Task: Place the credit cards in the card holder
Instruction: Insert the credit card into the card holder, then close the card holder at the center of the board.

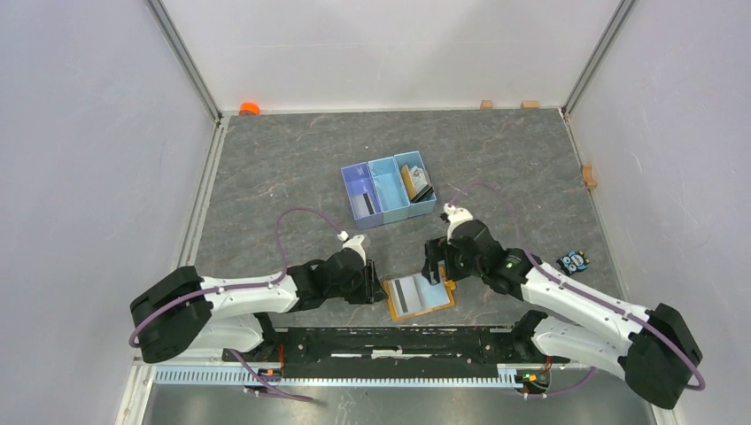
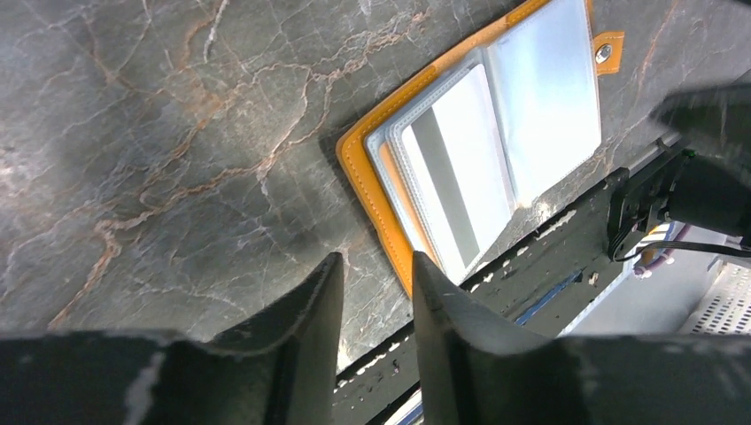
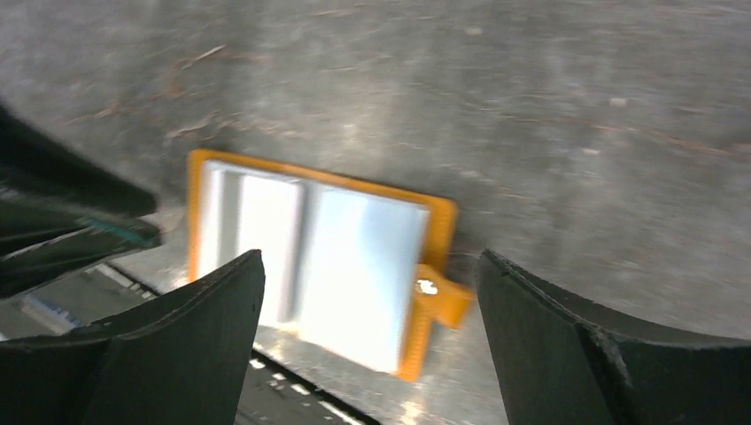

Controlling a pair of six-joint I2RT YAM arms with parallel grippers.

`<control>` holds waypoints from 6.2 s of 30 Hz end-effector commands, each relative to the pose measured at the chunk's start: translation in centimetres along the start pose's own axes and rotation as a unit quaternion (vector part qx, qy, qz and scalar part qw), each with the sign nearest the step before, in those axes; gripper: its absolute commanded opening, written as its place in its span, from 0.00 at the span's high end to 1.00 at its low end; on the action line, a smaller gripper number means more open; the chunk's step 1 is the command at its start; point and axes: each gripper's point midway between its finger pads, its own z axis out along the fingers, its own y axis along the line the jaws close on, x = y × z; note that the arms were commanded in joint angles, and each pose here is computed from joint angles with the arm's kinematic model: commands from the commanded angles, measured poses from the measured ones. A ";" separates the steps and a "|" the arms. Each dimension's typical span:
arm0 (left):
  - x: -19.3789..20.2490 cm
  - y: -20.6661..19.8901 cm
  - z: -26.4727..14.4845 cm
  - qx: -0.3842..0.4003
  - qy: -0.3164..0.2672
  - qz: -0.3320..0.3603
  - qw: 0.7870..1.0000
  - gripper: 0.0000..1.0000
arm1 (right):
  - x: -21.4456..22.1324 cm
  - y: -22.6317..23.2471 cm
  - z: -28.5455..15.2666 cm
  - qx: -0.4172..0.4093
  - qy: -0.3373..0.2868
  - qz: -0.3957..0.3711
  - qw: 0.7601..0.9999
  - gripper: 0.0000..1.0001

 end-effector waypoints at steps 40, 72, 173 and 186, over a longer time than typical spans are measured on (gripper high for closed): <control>-3.3 0.1 -2.5 0.013 -0.005 0.008 1.000 0.55 | -3.2 -3.8 -3.4 0.003 -0.002 -0.008 1.000 1.00; -6.4 -3.1 -1.6 0.080 -0.032 -0.029 0.996 0.44 | -1.9 6.5 -2.2 -0.140 -0.010 -0.065 0.988 0.23; -11.1 1.2 -9.9 -0.019 -0.068 0.033 0.997 0.35 | -5.9 0.5 0.1 0.138 -0.166 -0.399 0.891 1.00; -10.2 -1.6 -8.4 0.068 -0.039 0.086 0.993 0.36 | 4.9 7.2 -1.2 0.069 -0.097 -0.416 0.901 0.30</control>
